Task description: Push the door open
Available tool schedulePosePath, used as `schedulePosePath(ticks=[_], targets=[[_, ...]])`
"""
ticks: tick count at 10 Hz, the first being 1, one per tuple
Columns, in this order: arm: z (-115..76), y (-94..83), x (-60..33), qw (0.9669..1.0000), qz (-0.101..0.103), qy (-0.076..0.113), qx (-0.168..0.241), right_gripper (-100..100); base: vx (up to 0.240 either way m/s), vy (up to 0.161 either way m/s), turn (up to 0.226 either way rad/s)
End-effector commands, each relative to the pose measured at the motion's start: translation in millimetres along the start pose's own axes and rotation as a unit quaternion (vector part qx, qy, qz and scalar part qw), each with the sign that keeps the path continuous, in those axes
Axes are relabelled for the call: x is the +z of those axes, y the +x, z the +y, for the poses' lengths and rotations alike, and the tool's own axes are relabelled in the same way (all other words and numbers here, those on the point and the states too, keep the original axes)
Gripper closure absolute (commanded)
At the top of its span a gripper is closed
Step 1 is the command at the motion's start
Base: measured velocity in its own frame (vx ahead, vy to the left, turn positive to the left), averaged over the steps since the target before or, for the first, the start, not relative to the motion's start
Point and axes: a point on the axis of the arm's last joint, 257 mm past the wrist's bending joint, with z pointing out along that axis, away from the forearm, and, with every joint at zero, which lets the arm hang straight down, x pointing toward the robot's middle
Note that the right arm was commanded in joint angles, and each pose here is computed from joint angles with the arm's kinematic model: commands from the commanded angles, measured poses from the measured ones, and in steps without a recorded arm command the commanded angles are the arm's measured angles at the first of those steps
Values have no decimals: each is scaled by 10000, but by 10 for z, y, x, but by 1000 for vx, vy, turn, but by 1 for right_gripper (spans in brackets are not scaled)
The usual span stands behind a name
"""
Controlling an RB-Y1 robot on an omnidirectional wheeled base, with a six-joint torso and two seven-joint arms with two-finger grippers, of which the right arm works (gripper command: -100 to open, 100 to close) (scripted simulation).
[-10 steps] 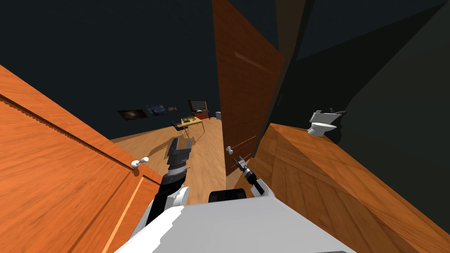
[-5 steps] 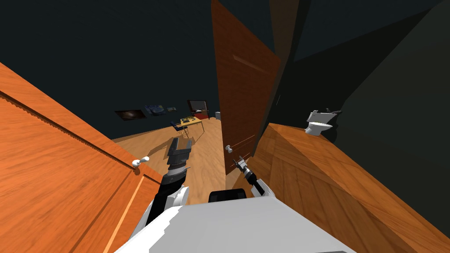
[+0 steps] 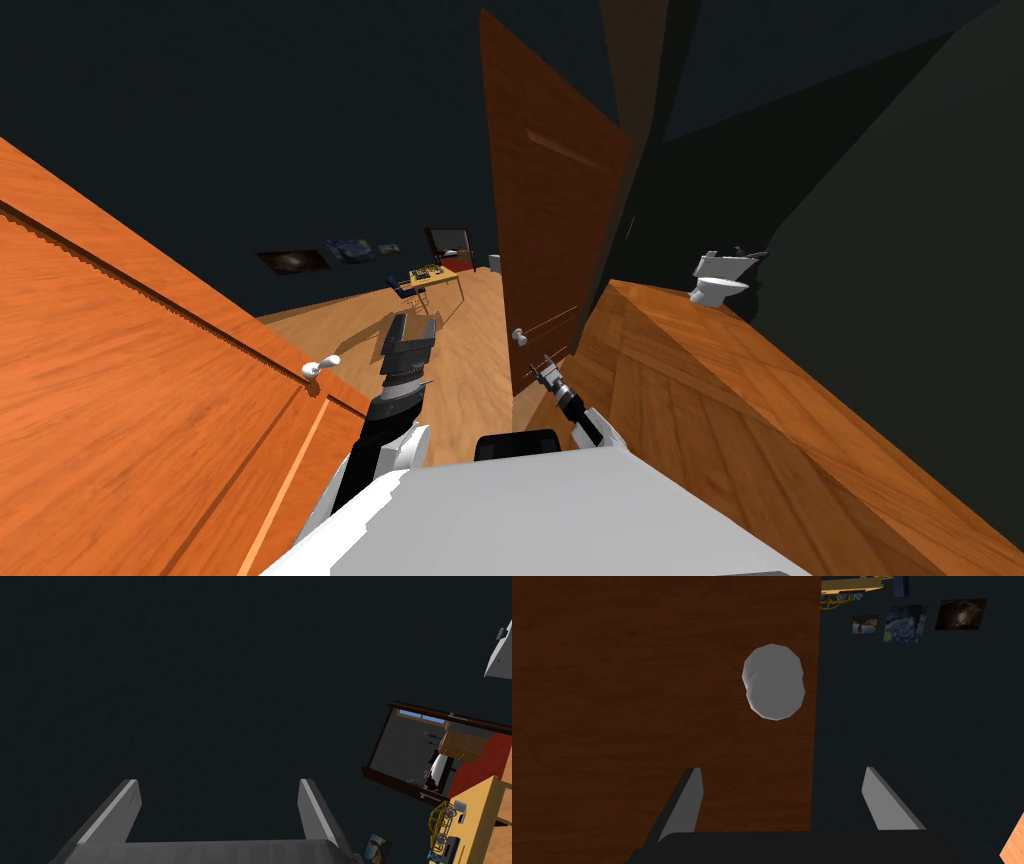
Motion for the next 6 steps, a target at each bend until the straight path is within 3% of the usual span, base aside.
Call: schedulePosePath(ticks=[1, 3, 6], targets=[[7, 4, -5, 9998, 6, -14, -180, -100, -28, -6, -13], [9, 6, -7, 9998, 7, -17, -203, -100, -19, -3, -7], [9, 7, 22, 9997, 3, 27, -225, -100, 166, 75, 27]])
